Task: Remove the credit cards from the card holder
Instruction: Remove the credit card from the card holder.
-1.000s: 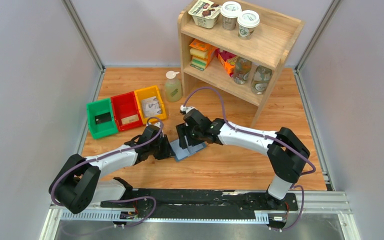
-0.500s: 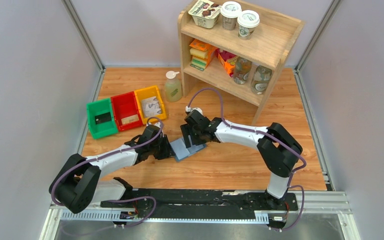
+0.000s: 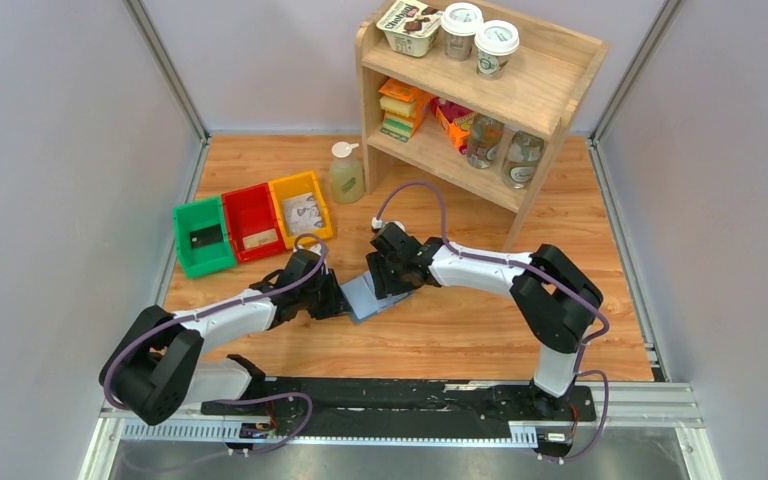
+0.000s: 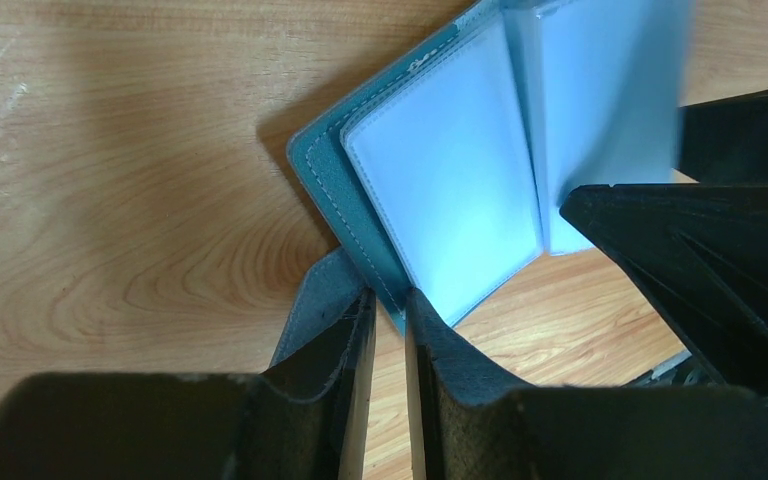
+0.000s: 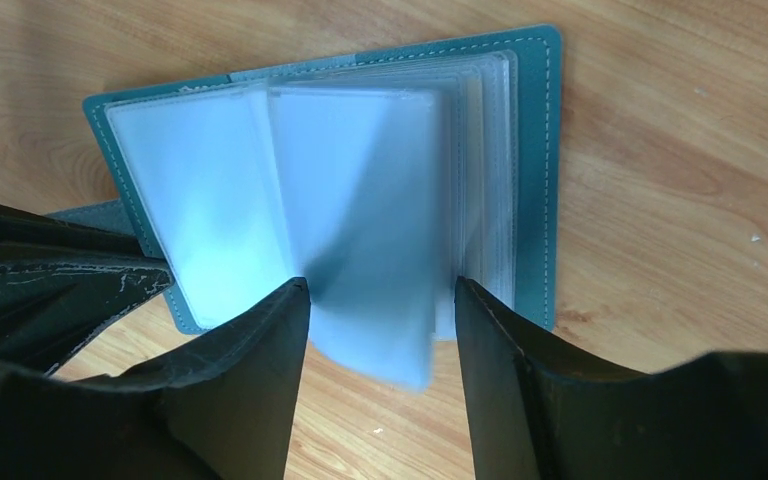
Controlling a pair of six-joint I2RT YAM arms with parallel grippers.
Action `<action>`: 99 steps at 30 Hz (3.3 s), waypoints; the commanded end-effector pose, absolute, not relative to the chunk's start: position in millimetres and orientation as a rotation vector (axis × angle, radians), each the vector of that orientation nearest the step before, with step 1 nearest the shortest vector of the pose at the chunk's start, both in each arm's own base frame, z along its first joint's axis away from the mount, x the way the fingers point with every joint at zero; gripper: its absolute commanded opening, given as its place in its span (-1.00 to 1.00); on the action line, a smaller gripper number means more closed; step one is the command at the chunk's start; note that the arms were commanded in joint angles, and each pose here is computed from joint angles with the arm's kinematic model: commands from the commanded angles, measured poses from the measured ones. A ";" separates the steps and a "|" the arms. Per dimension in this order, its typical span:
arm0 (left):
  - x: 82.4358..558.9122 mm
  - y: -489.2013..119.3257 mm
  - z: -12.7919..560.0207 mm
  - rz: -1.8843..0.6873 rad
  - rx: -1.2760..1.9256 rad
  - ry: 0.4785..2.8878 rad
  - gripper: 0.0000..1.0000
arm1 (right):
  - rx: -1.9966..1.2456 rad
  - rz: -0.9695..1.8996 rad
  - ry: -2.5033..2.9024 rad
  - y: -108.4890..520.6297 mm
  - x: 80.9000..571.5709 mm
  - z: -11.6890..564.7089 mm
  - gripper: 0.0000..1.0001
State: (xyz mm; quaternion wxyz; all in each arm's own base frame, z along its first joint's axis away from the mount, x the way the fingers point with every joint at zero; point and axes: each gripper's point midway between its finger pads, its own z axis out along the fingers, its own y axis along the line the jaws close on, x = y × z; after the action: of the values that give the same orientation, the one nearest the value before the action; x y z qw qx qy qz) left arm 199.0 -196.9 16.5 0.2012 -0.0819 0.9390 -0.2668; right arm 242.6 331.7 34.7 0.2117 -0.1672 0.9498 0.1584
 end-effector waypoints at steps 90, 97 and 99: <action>260.3 -254.7 39.9 -1.087 -0.572 2.405 -0.42 | -0.397 0.771 2.639 319.2 259.7 12.7 -0.57; 261.8 -256.9 67.3 -1.177 -0.544 2.298 -0.55 | -0.382 0.773 2.654 319.1 258.2 9.7 -0.57; 258.9 -255.0 69.6 -1.183 -0.540 2.289 -0.56 | -0.382 0.773 2.654 319.2 258.3 9.2 -0.57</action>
State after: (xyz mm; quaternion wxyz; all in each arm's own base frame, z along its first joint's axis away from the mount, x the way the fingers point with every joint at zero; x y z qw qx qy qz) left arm 250.8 -242.9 31.6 0.2166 -0.2151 0.8746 -0.3766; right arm 273.5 327.4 28.2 0.2045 -0.1372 0.9249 0.2897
